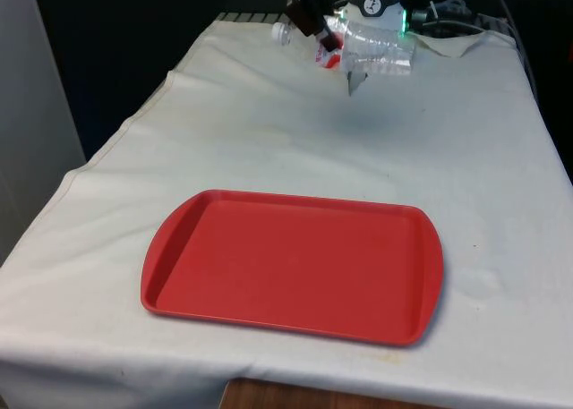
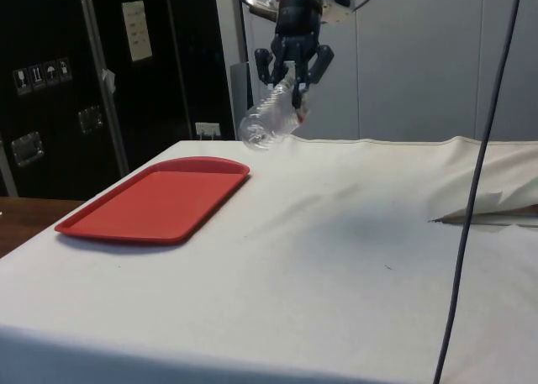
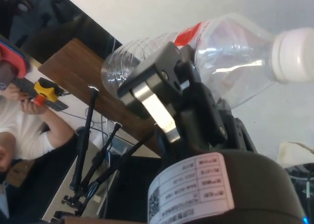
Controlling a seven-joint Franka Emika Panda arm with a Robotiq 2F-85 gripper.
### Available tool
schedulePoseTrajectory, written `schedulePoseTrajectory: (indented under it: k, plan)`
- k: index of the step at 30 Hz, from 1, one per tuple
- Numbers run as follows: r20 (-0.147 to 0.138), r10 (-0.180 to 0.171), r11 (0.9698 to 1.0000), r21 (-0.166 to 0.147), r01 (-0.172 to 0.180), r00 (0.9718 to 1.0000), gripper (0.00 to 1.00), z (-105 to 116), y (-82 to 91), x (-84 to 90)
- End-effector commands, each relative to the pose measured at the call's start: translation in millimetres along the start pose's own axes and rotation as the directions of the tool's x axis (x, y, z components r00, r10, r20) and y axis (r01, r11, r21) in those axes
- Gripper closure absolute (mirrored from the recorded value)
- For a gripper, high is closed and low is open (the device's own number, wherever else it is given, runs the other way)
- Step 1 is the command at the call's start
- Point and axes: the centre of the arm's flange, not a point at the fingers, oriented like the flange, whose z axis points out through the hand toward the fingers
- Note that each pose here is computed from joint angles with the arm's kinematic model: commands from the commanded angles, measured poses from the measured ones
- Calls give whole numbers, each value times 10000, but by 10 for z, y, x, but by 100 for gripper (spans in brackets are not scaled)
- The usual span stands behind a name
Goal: Place the bottle upright on the tray.
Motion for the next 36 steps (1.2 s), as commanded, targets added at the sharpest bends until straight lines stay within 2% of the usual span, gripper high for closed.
schedulePoseTrajectory:
  k: [1, 7, 8, 10, 15, 16, 17, 22, 23, 24, 31, 32, 33, 36]
  plan:
    - [-93, 68, 10000, -58, -69, 9999, 86, -9, -34, -25]
    - [-308, 174, 9998, -45, -175, 9994, 86, -80, -161, -111]
    - [-226, 98, 10000, -4, -98, 9997, 86, -73, -133, -96]
    - [-433, 223, 9997, -41, -225, 9988, 86, -109, -222, -149]
    - [-682, 328, 9995, -25, -330, 9971, 86, -163, -342, -205]
    - [-600, 267, 9996, 25, -266, 9978, 86, -156, -318, -193]
    - [-722, 341, 9994, -34, -345, 9968, 86, -170, -361, -218]
    - [-926, 437, 9990, -44, -442, 9947, 86, -209, -454, -251]
    - [-887, 369, 9993, 13, -369, 9954, 86, -213, -460, -252]
    - [-1014, 462, 9989, -49, -469, 9938, 86, -221, -498, -269]
    - [-1386, 588, 9982, -51, -600, 9886, 86, -291, -657, -321]
    - [-1306, 512, 9986, -24, -519, 9901, 86, -286, -645, -316]
    - [-1434, 596, 9981, -54, -611, 9879, 86, -293, -677, -333]
    - [-1583, 640, 9978, -57, -657, 9853, 86, -313, -735, -350]
